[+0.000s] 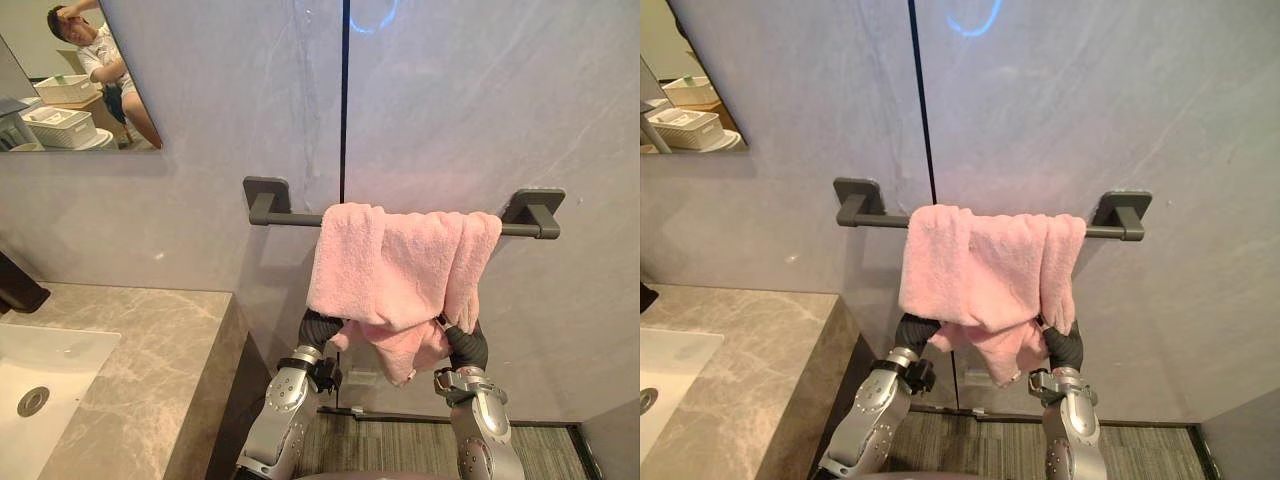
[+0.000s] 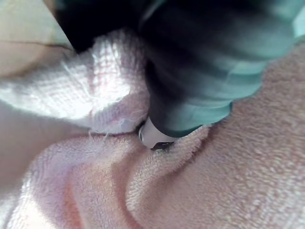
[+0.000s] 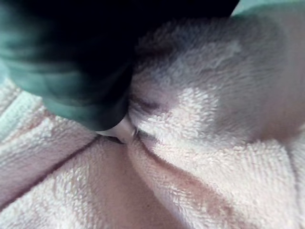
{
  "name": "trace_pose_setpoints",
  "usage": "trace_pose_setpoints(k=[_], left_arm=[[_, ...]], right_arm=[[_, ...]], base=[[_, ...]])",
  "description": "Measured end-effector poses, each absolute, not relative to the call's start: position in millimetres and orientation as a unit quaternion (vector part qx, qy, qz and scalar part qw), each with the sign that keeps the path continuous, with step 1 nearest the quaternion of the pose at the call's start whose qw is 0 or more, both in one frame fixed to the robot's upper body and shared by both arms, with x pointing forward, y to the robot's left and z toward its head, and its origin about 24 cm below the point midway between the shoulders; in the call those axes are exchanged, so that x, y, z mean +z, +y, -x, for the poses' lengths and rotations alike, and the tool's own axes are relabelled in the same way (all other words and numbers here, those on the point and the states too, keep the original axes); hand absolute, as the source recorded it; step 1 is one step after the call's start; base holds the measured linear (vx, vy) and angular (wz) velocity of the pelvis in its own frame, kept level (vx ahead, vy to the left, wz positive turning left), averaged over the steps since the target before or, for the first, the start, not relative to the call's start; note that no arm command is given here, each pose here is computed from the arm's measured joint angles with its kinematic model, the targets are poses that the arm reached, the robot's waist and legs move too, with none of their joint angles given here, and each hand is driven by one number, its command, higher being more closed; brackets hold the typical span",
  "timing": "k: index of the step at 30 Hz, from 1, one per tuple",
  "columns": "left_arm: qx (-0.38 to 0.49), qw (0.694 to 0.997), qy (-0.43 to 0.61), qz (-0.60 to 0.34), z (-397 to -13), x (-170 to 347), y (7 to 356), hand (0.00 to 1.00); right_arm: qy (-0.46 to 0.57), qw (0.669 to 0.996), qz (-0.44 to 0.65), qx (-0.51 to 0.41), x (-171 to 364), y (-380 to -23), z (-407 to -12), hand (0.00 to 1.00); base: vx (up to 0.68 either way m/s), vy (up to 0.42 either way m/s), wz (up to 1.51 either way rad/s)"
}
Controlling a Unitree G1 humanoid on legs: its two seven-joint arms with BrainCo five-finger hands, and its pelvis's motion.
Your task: Organize washtable
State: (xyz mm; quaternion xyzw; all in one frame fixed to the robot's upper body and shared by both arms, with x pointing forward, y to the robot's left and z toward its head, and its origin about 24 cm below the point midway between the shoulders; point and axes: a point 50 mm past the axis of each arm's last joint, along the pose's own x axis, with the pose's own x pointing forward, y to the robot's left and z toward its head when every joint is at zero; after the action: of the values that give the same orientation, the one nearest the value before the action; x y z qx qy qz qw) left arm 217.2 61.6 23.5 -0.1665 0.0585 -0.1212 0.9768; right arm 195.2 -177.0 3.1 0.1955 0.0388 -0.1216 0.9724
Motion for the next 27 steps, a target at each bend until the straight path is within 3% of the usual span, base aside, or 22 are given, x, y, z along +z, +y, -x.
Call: trace_pose_setpoints(k=[4,5,21,26,27], left_arm=[[-0.121,0.977,0.068,0.165,-217,20,61,1.00],[-0.121,0.976,0.069,0.164,-217,19,61,1.00],[-0.101,0.978,0.072,0.165,-219,17,68,1.00],[-0.063,0.982,0.071,0.165,-222,16,82,1.00],[-0.056,0.982,0.072,0.165,-222,15,84,0.00]], right_arm=[[0.045,0.972,-0.192,-0.129,1,-177,-196,1.00],[0.046,0.972,-0.191,-0.130,0,-177,-195,0.00],[0.081,0.969,-0.153,-0.178,-14,-190,-189,0.00],[0.147,0.954,-0.142,-0.221,-38,-201,-171,0.00],[0.161,0.953,-0.130,-0.221,-42,-201,-167,0.00]], base=[[0.00,0.000,0.00],[0.00,0.000,0.00],[0.00,0.000,0.00],[0.00,0.000,0.00],[0.00,0.000,0.00]])
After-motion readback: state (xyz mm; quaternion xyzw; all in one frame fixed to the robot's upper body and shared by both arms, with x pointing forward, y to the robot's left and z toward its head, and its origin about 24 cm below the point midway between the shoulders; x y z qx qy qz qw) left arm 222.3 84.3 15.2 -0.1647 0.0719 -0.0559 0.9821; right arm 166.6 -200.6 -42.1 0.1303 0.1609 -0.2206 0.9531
